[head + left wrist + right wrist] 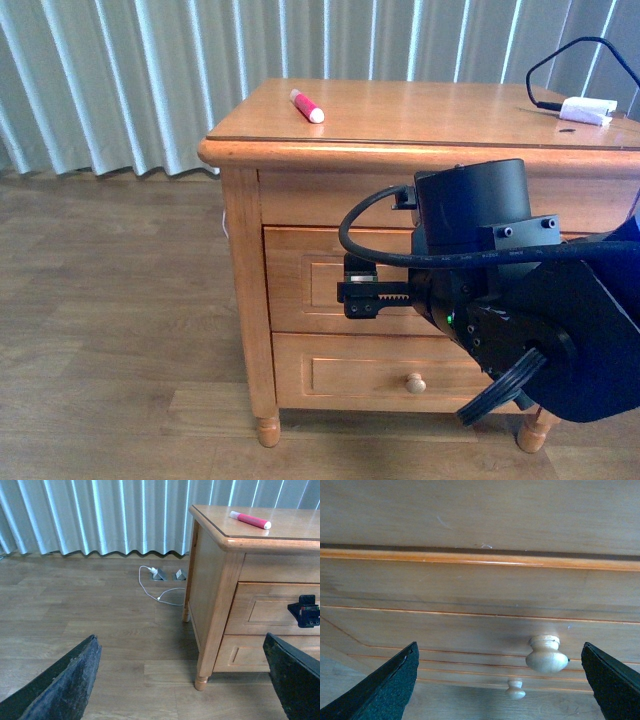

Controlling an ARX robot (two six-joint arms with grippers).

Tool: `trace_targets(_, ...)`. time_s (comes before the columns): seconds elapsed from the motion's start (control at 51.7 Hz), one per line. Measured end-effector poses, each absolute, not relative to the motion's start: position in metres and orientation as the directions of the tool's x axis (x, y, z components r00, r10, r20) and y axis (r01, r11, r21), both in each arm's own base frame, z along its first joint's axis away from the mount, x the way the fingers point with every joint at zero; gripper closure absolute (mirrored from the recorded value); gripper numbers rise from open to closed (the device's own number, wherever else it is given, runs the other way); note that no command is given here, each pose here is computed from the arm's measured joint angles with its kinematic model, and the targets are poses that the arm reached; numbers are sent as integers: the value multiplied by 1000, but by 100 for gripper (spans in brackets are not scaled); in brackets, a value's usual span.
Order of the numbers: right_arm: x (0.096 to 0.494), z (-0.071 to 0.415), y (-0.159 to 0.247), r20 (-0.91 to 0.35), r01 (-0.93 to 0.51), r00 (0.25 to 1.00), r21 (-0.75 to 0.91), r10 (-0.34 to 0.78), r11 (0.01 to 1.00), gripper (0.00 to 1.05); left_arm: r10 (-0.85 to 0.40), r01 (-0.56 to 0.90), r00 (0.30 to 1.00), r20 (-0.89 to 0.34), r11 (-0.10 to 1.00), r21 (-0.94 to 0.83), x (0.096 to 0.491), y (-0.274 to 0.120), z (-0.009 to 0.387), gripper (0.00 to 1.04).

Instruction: Place pink marker in drawer with both arms

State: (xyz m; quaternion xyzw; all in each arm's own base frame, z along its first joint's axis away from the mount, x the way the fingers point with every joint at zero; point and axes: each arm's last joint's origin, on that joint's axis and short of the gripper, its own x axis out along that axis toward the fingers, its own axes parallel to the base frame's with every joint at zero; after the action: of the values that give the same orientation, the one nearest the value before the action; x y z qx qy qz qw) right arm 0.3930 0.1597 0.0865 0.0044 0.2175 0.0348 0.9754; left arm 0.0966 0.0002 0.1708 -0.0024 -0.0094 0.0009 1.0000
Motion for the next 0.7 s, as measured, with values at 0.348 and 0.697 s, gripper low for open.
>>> trace_targets(0.348, 403, 72, 152, -437, -38, 899, -4, 33, 999, 9, 2, -2, 1000, 19, 1000, -5, 97, 0, 171, 6)
trace_targets(0.697, 407, 65, 146, -435, -23, 900, -16, 14, 1000, 9, 2, -2, 1000, 19, 1000, -5, 97, 0, 171, 6)
